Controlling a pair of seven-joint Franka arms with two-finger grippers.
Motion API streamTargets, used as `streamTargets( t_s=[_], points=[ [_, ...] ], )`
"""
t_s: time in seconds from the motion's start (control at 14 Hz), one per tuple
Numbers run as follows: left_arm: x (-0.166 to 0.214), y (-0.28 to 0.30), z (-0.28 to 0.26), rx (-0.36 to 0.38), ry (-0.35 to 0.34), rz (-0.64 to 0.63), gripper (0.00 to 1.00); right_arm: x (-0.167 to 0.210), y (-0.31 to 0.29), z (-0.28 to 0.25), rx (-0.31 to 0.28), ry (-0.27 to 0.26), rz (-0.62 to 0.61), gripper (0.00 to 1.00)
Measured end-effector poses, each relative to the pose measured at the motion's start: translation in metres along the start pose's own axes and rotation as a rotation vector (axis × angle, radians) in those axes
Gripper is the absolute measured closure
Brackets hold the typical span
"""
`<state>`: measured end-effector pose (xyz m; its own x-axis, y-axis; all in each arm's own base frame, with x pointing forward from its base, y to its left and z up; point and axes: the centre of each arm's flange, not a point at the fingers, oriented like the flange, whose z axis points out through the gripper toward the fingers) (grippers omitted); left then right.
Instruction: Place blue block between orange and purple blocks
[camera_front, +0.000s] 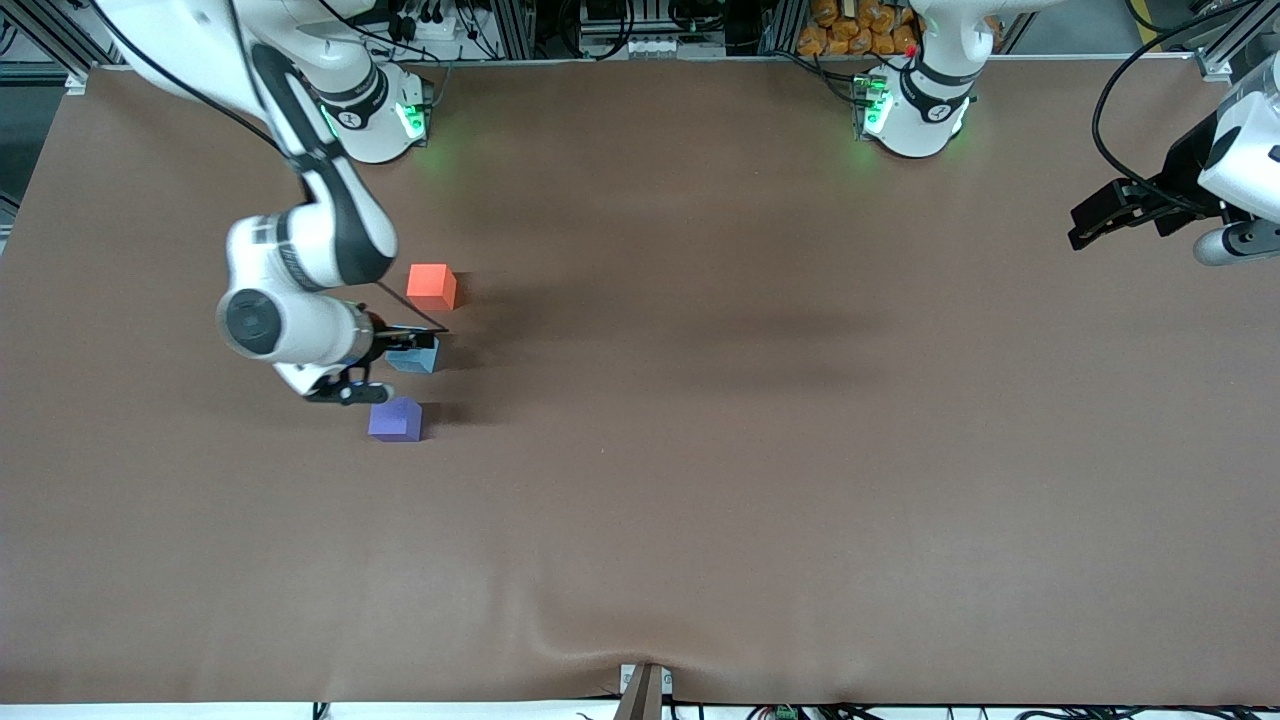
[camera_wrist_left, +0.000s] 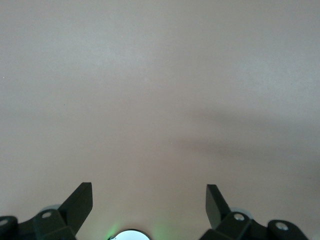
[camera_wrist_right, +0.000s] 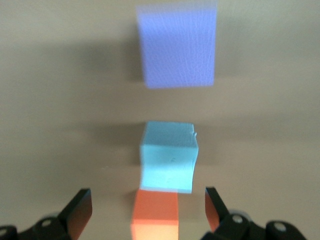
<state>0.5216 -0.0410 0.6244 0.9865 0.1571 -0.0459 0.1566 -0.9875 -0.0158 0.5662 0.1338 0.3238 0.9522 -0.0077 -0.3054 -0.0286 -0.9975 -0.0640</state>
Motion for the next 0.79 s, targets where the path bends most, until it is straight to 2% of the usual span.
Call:
streamTargets(
  t_s=[0.07, 0.21, 0.5, 0.64, 0.71, 0.79],
  points=[
    [0.0, 0.0, 0.0, 0.0, 0.0, 0.0, 0.0, 0.0, -0.005, -0.052, 0.009, 0.021, -0.009, 0.0],
    [0.0, 0.0, 0.0, 0.0, -0.001, 0.0, 0.0, 0.0, 0.002, -0.139, 0.036, 0.12, -0.005, 0.0],
    [0.0, -0.001, 0.001, 0.0, -0.002, -0.001, 0.0, -0.007, 0.071, -0.243, 0.077, 0.228, 0.08, 0.0],
    [0.0, -0.001, 0.001, 0.0, -0.002, -0.002, 0.0, -0.018, 0.095, -0.264, 0.081, 0.218, 0.102, 0.0],
    [0.0, -0.002, 0.001, 0.0, -0.002, -0.003, 0.0, -0.026, 0.096, -0.273, 0.067, 0.215, 0.102, 0.0],
    [0.001, -0.002, 0.001, 0.0, -0.002, -0.004, 0.0, -0.036, 0.095, -0.285, 0.039, 0.234, 0.1, 0.0]
  ],
)
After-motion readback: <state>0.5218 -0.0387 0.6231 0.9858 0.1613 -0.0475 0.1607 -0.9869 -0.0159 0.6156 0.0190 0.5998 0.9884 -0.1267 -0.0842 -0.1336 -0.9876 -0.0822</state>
